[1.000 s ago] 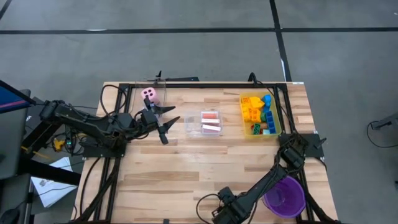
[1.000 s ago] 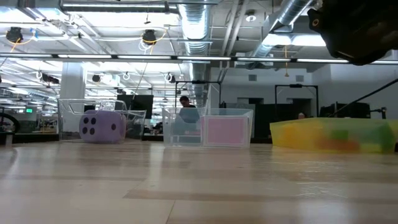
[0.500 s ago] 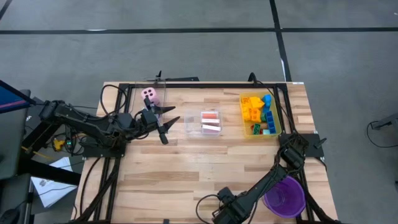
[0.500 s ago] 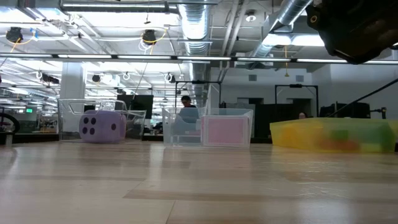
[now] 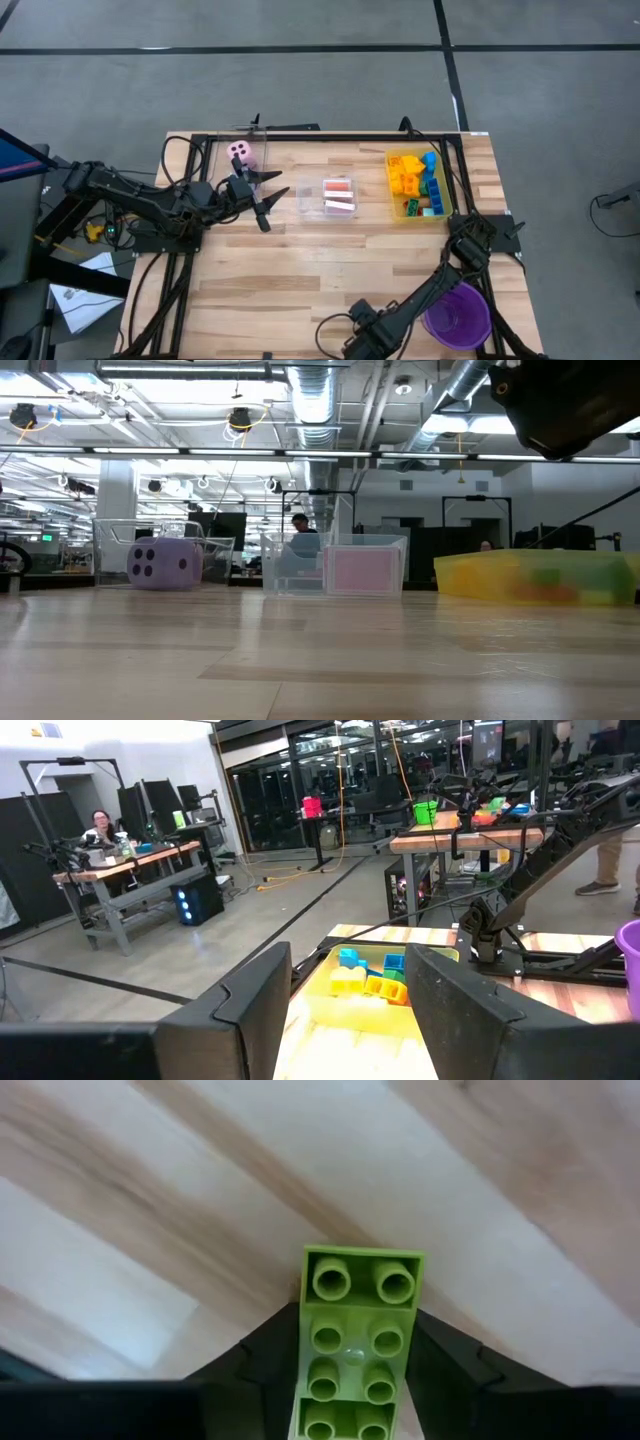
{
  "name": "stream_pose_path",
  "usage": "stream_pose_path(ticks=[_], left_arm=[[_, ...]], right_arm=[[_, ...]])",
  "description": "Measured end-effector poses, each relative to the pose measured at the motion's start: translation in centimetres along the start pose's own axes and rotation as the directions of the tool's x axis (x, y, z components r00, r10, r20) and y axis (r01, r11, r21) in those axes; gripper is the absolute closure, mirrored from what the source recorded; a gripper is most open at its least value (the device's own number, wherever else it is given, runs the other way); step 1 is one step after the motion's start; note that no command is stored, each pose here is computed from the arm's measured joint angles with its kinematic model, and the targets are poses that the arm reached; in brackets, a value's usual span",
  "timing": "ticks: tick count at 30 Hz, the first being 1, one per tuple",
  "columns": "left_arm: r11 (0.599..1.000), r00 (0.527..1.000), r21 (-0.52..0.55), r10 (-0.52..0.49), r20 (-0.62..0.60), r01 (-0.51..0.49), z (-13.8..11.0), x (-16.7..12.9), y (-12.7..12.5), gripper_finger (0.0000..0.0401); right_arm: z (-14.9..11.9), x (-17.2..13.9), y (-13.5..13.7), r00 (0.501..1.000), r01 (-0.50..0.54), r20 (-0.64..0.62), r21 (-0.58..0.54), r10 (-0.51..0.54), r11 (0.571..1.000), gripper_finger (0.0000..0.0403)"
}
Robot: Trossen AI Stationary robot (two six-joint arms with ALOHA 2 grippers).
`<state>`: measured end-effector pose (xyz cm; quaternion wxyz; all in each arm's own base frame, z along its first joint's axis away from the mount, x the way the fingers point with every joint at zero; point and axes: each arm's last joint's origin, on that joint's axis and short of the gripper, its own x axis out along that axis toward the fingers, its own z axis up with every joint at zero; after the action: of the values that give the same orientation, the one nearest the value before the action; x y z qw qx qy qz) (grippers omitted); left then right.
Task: Pick & Place Toys
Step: Put the light green game piece into the yellow bin
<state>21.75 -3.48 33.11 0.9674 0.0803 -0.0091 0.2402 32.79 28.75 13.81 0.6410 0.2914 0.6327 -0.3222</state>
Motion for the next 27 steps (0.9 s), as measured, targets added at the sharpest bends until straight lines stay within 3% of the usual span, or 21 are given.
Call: stream_pose_path(ticks=[7, 12, 21, 27], left_arm=[[1.0, 1.0, 0.0, 0.0, 0.0, 0.0, 0.0, 0.0, 0.0, 0.021], [1.0, 1.0, 0.0, 0.0, 0.0, 0.0, 0.0, 0.0, 0.0, 0.021], [1.0, 1.0, 0.0, 0.0, 0.0, 0.0, 0.0, 0.0, 0.0, 0.021], [1.0, 1.0, 0.0, 0.0, 0.0, 0.0, 0.0, 0.0, 0.0, 0.021]], right_arm=[[0.6, 0.0, -0.6, 0.998, 0.066, 0.012, -0.037, -0.066, 0.997, 0.0266], [1.3, -0.8, -1.5, 0.987, 0.127, 0.102, -0.042, -0.122, 0.991, 0.0262], [2.0, -5.9, -4.0, 0.951, 0.146, 0.275, 0.003, -0.141, 0.989, 0.0265], [2.2, -10.2, -6.3, 0.89, 0.128, 0.439, 0.013, -0.121, 0.992, 0.0265]])
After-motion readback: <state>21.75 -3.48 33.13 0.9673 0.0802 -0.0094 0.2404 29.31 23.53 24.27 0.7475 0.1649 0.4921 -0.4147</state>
